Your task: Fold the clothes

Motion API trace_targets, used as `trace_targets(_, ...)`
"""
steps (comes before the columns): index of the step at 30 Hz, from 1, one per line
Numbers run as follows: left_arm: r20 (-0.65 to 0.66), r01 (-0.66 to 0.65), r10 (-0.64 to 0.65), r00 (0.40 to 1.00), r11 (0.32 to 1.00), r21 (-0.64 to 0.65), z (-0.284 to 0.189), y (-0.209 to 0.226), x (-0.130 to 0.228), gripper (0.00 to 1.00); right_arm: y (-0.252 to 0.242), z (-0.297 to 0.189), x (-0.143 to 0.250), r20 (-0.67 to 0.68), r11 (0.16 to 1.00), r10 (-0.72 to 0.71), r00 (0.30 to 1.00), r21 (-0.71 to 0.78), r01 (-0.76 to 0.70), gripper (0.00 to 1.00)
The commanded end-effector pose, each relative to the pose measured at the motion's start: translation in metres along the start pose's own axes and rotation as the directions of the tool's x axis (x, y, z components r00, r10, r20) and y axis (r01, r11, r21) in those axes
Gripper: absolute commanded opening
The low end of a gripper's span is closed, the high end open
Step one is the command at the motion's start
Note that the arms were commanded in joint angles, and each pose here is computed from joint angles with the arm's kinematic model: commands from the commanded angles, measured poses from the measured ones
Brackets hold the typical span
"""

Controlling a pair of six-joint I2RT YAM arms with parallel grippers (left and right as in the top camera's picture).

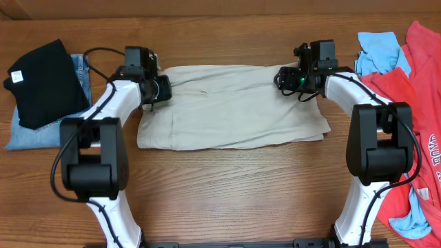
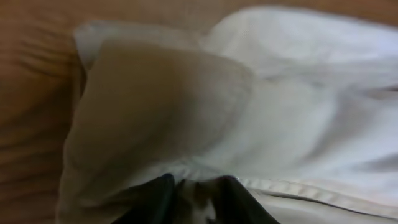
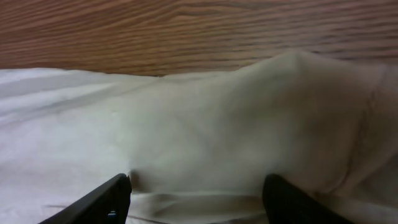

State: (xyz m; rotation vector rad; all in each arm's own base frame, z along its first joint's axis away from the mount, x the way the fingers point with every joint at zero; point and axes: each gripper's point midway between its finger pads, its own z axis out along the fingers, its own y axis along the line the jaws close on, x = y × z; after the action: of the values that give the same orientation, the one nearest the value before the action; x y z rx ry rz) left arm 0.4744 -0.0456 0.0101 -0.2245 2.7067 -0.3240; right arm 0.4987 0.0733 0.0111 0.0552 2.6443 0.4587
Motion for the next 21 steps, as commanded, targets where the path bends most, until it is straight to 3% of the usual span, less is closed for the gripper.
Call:
trace_targets(1,-0.069,0.038,-0.042,0.997,0.997,-0.068,0.024,0.024,0.021,0.29,-0.07,-0.001,0.017,-0.025,0.966,0.085,0.996,0.248,-0.076,0.72)
trace_targets(10,-0.065,0.084,-0.091,0.994,0.99,-0.11,0.024,0.051,0.019,0.27,-0.105,-0.013,0.024,-0.016,0.904,0.133,0.991,0.412,-0.114,0.72)
trace_targets(14,-0.07,0.12,-0.128,0.989,0.987,-0.111,0.02,0.065,0.019,0.27,-0.13,-0.026,0.03,0.021,0.829,0.214,0.977,0.525,-0.193,0.72)
trace_targets(21,-0.073,0.114,-0.119,0.99,0.991,-0.065,0.015,0.064,0.017,0.25,-0.127,-0.046,0.014,0.052,0.828,0.213,0.976,0.52,-0.208,0.75)
